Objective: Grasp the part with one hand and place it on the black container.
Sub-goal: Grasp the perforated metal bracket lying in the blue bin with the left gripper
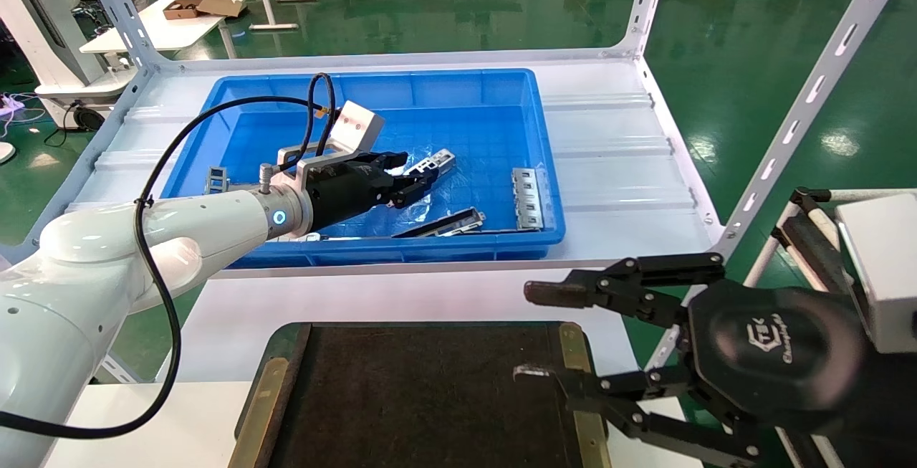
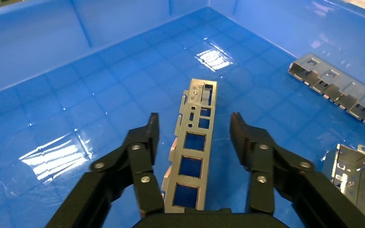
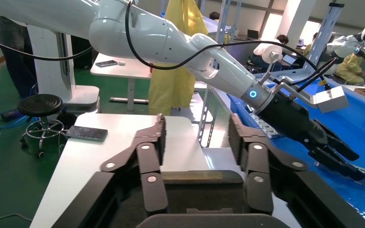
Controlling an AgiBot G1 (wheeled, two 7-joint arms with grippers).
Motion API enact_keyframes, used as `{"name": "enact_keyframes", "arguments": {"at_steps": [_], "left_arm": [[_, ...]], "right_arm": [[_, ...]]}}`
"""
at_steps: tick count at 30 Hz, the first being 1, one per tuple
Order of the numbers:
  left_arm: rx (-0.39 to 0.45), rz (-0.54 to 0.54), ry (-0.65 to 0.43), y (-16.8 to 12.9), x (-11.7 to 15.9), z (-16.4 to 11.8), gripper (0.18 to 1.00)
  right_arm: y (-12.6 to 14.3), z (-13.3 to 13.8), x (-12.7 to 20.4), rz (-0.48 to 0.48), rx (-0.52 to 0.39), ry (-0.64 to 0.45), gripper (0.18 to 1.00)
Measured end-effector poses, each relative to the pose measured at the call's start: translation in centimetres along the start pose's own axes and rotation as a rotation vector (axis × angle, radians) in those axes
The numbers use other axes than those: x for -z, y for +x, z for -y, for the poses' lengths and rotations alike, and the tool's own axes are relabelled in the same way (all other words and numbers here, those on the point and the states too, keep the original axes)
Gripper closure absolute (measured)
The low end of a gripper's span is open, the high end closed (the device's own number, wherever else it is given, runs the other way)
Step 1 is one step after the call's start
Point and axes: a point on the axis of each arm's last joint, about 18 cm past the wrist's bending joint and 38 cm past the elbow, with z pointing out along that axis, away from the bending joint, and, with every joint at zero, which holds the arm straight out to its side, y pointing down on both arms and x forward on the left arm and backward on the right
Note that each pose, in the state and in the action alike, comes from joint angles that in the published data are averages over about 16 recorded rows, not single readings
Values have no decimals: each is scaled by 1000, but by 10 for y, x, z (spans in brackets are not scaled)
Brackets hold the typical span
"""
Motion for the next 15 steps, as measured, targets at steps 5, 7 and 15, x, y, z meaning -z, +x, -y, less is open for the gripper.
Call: {"name": "enact_keyframes", "arguments": {"at_steps": [5, 7, 15], "left_arm": [[9, -1, -8, 1, 0, -5, 621], [12, -2, -10, 1, 0, -7, 674], [31, -17, 10, 2, 2, -5, 812]], "right_arm": [[0, 0, 0, 0, 0, 0, 683], [0, 0, 0, 0, 0, 0, 724], [0, 0, 0, 0, 0, 0, 870]]}}
